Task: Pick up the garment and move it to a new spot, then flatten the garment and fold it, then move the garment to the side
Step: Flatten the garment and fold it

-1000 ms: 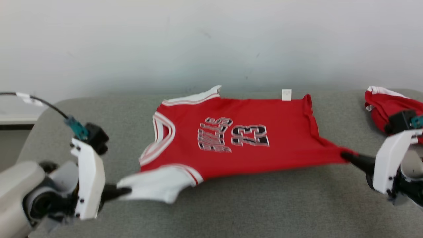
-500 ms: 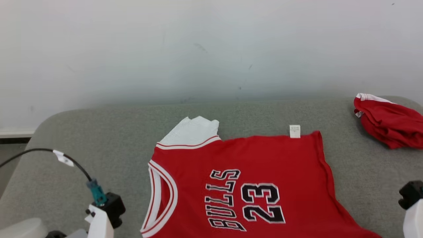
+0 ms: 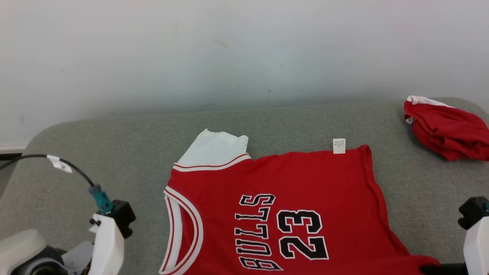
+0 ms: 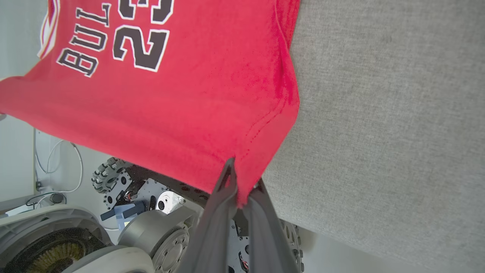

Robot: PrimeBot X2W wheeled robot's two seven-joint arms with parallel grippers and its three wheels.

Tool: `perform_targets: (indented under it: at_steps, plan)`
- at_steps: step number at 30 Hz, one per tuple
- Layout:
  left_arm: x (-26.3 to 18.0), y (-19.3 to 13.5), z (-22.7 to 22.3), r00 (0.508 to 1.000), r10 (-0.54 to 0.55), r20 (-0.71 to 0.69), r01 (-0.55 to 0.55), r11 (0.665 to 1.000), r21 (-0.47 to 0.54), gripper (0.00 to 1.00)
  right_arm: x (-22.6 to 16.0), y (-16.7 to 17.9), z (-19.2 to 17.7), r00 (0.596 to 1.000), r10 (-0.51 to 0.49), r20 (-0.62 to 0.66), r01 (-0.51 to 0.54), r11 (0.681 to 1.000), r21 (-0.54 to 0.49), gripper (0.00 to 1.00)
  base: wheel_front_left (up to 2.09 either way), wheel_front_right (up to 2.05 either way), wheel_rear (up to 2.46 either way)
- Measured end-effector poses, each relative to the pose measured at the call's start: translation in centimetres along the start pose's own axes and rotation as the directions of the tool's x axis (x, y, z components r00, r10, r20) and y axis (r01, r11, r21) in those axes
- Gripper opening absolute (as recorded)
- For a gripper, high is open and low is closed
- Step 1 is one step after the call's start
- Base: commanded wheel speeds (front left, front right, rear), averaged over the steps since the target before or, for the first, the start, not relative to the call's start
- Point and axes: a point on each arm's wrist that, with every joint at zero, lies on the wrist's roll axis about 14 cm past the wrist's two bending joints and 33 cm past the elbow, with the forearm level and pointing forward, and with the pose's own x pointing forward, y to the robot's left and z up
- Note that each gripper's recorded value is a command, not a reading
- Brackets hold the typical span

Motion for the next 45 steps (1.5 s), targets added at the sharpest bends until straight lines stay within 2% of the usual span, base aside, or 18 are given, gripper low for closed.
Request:
perform_targets:
  at_steps: [9, 16, 17, 18, 19, 20, 21, 22, 23, 29, 33, 37, 43, 45]
  plan:
    - [1.1, 3.5, 4.2, 1.0, 0.017, -0.001, -0.017, 0.998, -0.061, 0.0, 2.3, -0.4, 4.6, 0.999, 0.01, 0.032, -0.011, 0.999, 0.047, 0.0, 0.0, 0.0, 0.0]
    - [2.9, 5.3, 7.1, 1.0, 0.014, 0.01, -0.013, 0.996, -0.089, 0.0, 4.3, -1.1, 6.7, 1.0, -0.002, 0.026, 0.0, 0.997, 0.082, 0.0, 0.0, 0.0, 0.0]
    - [3.1, 5.5, 7.5, 1.0, 0.016, 0.021, -0.014, 0.996, -0.091, 0.0, 4.5, -1.3, 6.9, 1.0, -0.007, 0.025, 0.005, 0.997, 0.083, 0.05, 0.0, 0.0, 0.0]
    - [3.3, 5.7, 7.9, 0.999, 0.017, 0.03, -0.014, 0.995, -0.094, 0.0, 4.7, -1.4, 7.0, 1.0, -0.012, 0.025, 0.01, 0.996, 0.086, 0.05, 0.0, 0.0, 0.0]
    - [3.5, 5.9, 8.3, 0.999, 0.017, 0.039, -0.013, 0.995, -0.097, 0.0, 4.8, -1.5, 7.2, 1.0, -0.015, 0.026, 0.013, 0.996, 0.09, 0.41, 0.0, 0.0, 0.0]
    - [3.7, 6.0, 8.6, 0.999, 0.02, 0.047, -0.016, 0.995, -0.099, 0.14, 4.9, -1.6, 7.3, 0.999, -0.02, 0.032, 0.017, 0.995, 0.095, 0.68, 0.0, 0.0, 0.0]
    - [3.9, 6.3, 8.8, 0.998, 0.022, 0.058, -0.016, 0.995, -0.103, 0.36, 5.1, -1.6, 7.5, 0.999, -0.022, 0.034, 0.018, 0.995, 0.097, 0.95, 0.0, 0.0, 0.0]
    - [4.0, 6.5, 9.0, 0.998, 0.027, 0.065, -0.02, 0.994, -0.11, 0.49, 5.3, -1.6, 7.5, 0.999, -0.022, 0.034, 0.019, 0.995, 0.1, 1.0, 0.0, 0.0, 0.0]
    - [4.2, 6.6, 9.3, 0.997, 0.027, 0.076, -0.019, 0.994, -0.11, 1.0, 5.4, -1.6, 7.6, 0.999, -0.023, 0.036, 0.02, 0.995, 0.101, 1.0, 0.0, 0.0, 0.0]
    - [4.6, 7.5, 11.2, 0.981, 0.058, 0.183, -0.038, 0.993, -0.113, 1.0, 5.7, -1.9, 8.2, 0.996, -0.044, 0.073, 0.036, 0.993, 0.11, 1.0, 0.0, 0.0, 0.0]
    - [3.9, 7.8, 12.8, 0.954, 0.092, 0.287, -0.066, 0.993, -0.098, 1.0, 5.1, -1.9, 9.7, 0.983, -0.068, 0.168, 0.052, 0.994, 0.094, 1.0, 0.0, 0.0, 0.0]
    - [2.0, 7.6, 15.3, 0.883, 0.122, 0.453, -0.11, 0.993, -0.053, 1.0, 3.3, -1.1, 13.2, 0.923, -0.068, 0.379, 0.054, 0.997, 0.047, 1.0, 0.0, 0.0, 0.0]
    - [-1.7, 6.6, 17.8, 0.708, 0.128, 0.695, -0.19, 0.982, 0.012, 1.0, 0.1, 0.9, 16.7, 0.747, -0.021, 0.665, 0.051, 0.998, -0.025, 1.0, 0.0, 0.0, 0.0]
    - [-2.6, 6.2, 18.0, 0.648, 0.117, 0.753, -0.198, 0.98, 0.018, 1.0, -1.0, 1.4, 17.2, 0.672, -0.007, 0.741, 0.052, 0.998, -0.037, 1.0, 0.0, 0.0, 0.0]
